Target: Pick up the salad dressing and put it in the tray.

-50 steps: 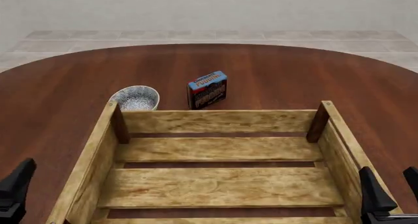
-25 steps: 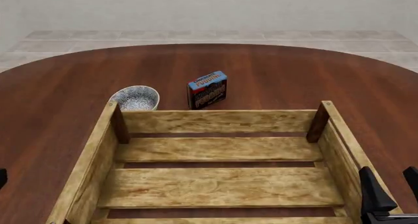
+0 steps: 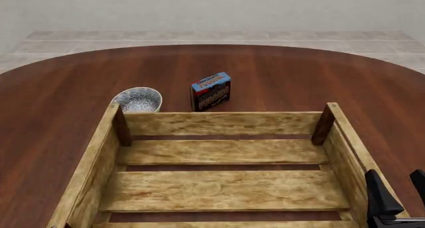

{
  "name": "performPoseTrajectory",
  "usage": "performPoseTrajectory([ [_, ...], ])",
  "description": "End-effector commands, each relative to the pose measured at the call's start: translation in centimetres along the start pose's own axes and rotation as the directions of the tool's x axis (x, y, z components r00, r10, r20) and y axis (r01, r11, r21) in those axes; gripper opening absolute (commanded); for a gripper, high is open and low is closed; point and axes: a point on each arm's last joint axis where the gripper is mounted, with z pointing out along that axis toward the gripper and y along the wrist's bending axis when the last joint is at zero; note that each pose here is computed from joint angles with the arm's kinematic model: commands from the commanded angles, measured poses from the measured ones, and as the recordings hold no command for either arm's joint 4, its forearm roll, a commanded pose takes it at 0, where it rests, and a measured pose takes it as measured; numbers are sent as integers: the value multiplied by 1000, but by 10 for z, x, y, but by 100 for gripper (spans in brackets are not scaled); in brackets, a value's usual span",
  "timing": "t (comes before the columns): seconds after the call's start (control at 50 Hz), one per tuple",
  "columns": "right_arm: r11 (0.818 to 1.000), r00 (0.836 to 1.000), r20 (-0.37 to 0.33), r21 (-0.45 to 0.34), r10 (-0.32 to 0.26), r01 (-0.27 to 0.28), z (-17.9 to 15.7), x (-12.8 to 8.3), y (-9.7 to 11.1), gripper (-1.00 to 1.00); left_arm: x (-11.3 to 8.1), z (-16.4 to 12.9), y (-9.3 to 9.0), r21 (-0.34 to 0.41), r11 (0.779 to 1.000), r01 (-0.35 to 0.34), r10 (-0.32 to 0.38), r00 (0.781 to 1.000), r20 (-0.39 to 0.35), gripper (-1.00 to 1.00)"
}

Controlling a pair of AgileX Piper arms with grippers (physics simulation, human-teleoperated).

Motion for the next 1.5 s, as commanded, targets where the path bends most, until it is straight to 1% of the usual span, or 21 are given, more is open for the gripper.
performPoseTrajectory([
  [0.02, 1000, 1000, 0, 0, 0, 0, 0, 0, 0, 100, 17, 21, 1, -43, 999, 6, -10, 996, -91, 100],
  [0.06, 1000, 1000, 0, 0, 0, 0, 0, 0, 0, 100, 16, 22, 1, -49, 999, 7, -12, 996, -89, 100],
  [0.1, 1000, 1000, 0, 0, 0, 0, 0, 0, 0, 100, 13, 24, 4, -59, 998, 30, -36, 995, -89, 100],
  [0.2, 1000, 1000, 0, 0, 0, 0, 0, 0, 0, 100, 12, 29, 7, -83, 996, 29, -37, 995, -89, 100],
  [0.22, 1000, 1000, 0, 0, 0, 0, 0, 0, 0, 100, 13, 31, 6, -78, 996, 39, -46, 995, -92, 100],
  [0.28, 1000, 1000, 0, 0, 0, 0, 0, 0, 0, 100, 18, 41, 8, -100, 995, 28, -38, 994, -103, 100],
  [0.32, 1000, 1000, 0, 0, 0, 0, 0, 0, 0, 100, 23, 47, 7, -101, 994, 30, -42, 992, -117, 100],
  [0.34, 1000, 1000, 0, 0, 0, 0, 0, 0, 0, 100, 24, 50, 9, -117, 993, 22, -36, 992, -121, 100],
  [0.4, 1000, 1000, 0, 0, 0, 0, 0, 0, 0, 100, 25, 52, 10, -121, 992, 27, -42, 992, -123, 100],
  [0.44, 1000, 1000, 0, 0, 0, 0, 0, 0, 0, 100, 26, 57, 13, -139, 990, 31, -49, 991, -127, 100],
  [0.52, 1000, 1000, 0, 0, 0, 0, 0, 0, 0, 100, 30, 68, 13, -138, 989, 54, -73, 987, -142, 100],
  [0.56, 1000, 1000, 0, 0, 0, 0, 0, 0, 0, 100, 31, 69, 14, -142, 988, 56, -76, 987, -143, 100],
  [0.58, 1000, 1000, 0, 0, 0, 0, 0, 0, 0, 100, 32, 73, 16, -156, 987, 48, -72, 987, -147, 100],
  [0.7, 1000, 1000, 0, 0, 0, 0, 0, 0, 0, 100, 38, 84, 19, -169, 984, 61, -89, 982, -165, 100],
  [0.8, 1000, 1000, 0, 0, 0, 0, 0, 0, 0, 100, 41, 88, 18, -162, 984, 69, -98, 980, -174, 100],
  [0.92, 1000, 1000, 0, 0, 0, 0, 0, 0, 0, 100, 48, 103, 20, -167, 982, 91, -124, 972, -200, 100],
  [1.02, 1000, 1000, 0, 0, 0, 0, 0, 0, 0, 100, 51, 109, 20, -161, 981, 111, -145, 967, -211, 100],
  [1.22, 1000, 1000, 0, 0, 0, 0, 0, 0, 0, 100, 64, 126, 21, -160, 982, 104, -142, 958, -249, 100],
  [1.42, 1000, 1000, 0, 0, 0, 0, 0, 0, 0, 100, 71, 134, 22, -164, 981, 101, -143, 952, -271, 100],
  [1.5, 1000, 1000, 0, 0, 0, 0, 0, 0, 0, 100, 76, 139, 21, -160, 982, 99, -142, 948, -285, 100],
])
